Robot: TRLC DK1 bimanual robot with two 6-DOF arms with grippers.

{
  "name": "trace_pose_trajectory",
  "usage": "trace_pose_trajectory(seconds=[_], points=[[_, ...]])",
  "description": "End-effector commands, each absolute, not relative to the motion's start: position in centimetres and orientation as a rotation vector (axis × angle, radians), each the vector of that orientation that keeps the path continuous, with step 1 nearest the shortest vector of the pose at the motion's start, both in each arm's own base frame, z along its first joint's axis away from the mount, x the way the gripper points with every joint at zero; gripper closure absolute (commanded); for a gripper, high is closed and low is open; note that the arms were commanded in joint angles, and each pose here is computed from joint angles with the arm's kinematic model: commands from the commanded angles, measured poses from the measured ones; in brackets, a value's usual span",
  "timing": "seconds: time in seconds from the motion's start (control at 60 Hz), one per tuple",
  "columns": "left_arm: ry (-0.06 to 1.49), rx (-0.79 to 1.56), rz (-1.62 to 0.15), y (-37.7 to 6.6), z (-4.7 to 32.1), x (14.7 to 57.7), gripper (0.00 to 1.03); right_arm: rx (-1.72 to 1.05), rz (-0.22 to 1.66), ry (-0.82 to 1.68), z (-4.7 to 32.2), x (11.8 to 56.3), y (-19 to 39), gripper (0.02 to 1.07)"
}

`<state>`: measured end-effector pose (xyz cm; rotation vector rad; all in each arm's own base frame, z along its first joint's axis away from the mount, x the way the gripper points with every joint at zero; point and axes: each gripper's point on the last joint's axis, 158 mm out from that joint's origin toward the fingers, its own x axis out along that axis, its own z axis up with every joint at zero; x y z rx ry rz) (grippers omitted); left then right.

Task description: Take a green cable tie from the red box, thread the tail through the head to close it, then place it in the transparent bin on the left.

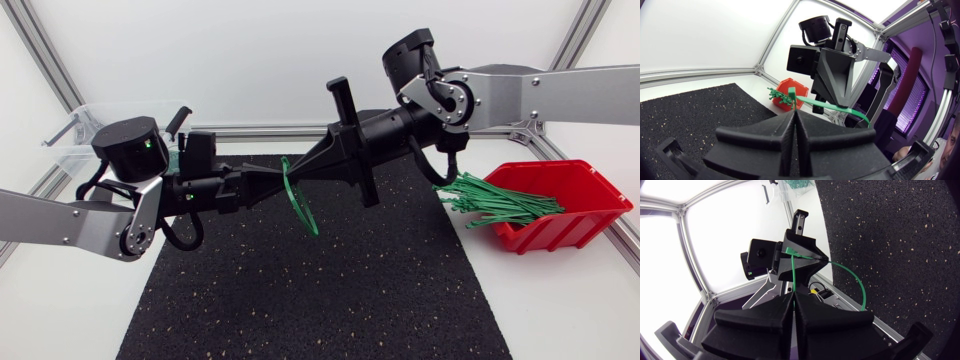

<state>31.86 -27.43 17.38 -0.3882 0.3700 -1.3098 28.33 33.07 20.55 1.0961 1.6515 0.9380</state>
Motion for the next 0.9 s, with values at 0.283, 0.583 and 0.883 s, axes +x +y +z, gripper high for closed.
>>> trace_pose_trajectory(seconds=[0.283,0.583,0.883], points=[[0.351,-0.382,-1.337,-27.7,18.2,31.0,1.00,1.110,0.928,1.677,20.2,28.2,33.3,1.01],[0.362,-0.383,-1.335,-27.7,17.6,31.1,1.00,1.104,0.947,1.656,21.2,27.9,33.1,1.01],[0.365,-0.381,-1.334,-27.7,17.4,31.1,1.00,1.098,0.960,1.644,21.8,27.6,33.1,1.01]])
